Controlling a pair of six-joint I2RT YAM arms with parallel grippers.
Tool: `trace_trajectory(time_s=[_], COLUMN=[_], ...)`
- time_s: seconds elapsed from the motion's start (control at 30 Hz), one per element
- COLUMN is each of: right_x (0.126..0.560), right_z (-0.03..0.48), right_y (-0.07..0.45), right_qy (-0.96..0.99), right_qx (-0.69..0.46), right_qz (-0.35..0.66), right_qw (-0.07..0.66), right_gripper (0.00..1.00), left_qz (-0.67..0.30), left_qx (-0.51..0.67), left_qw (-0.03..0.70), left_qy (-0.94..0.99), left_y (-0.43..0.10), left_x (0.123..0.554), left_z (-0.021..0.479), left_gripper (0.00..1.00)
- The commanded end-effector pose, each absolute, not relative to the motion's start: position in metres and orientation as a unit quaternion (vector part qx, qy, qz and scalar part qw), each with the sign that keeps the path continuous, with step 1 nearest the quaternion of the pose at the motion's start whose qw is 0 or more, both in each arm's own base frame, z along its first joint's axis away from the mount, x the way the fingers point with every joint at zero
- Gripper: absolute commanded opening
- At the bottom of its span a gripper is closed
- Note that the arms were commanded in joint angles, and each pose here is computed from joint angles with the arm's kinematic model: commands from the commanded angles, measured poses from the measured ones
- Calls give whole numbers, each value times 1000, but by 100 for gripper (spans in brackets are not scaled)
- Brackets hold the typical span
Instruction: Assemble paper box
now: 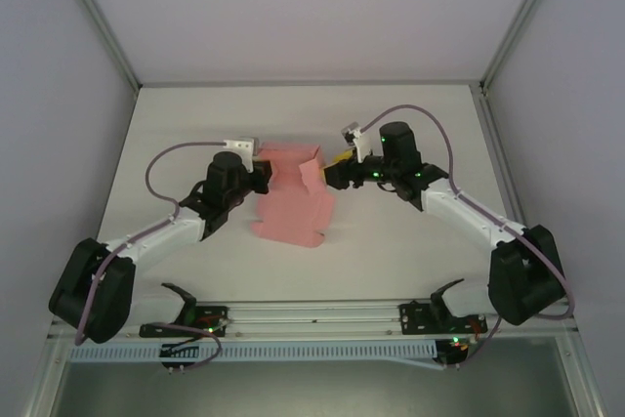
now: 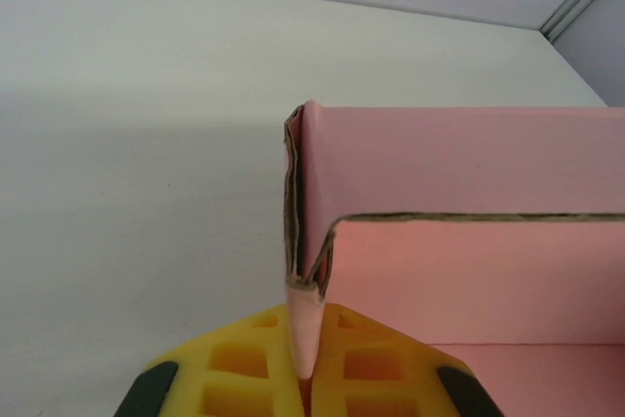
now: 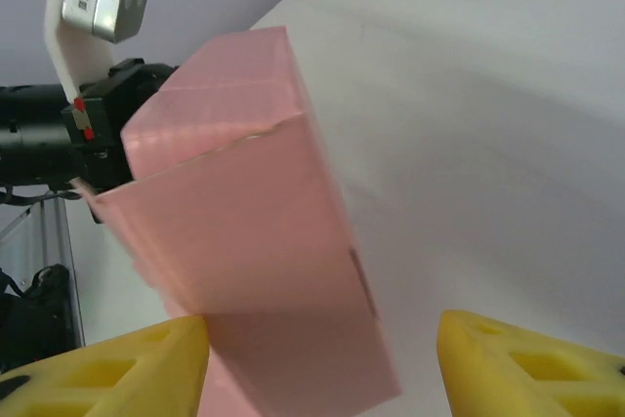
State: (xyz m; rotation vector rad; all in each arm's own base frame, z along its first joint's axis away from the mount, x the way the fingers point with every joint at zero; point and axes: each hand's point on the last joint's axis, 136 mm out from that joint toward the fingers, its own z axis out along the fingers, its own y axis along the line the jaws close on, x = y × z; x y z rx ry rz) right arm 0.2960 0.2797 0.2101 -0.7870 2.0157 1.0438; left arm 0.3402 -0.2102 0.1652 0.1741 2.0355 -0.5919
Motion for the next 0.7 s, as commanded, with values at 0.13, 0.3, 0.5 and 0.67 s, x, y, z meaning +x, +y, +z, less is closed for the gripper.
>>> trace_trajectory(time_s=[0.13,0.3,0.5,0.67], right_x=[325,321,291,289], right_z=[199,207,216,212], right_y=[280,276,283,284], right_qy=[818,820,792,794], right_qx=[-275,-268,-305,-313], right_qz=[316,304,353,352], right_qw=[395,404,393,385], right_gripper=[58,62,68,68], left_qz=[-269,-247,-233,-246], left_qx=[82,65,55,66], left_qw=[503,502,496,499], left_qy=[817,827,835,829], left_y=[-219,-210,-206,-211], left_x=[342,344,347,345], left_z=[188,184,177,183], left_gripper=[0,0,0,0])
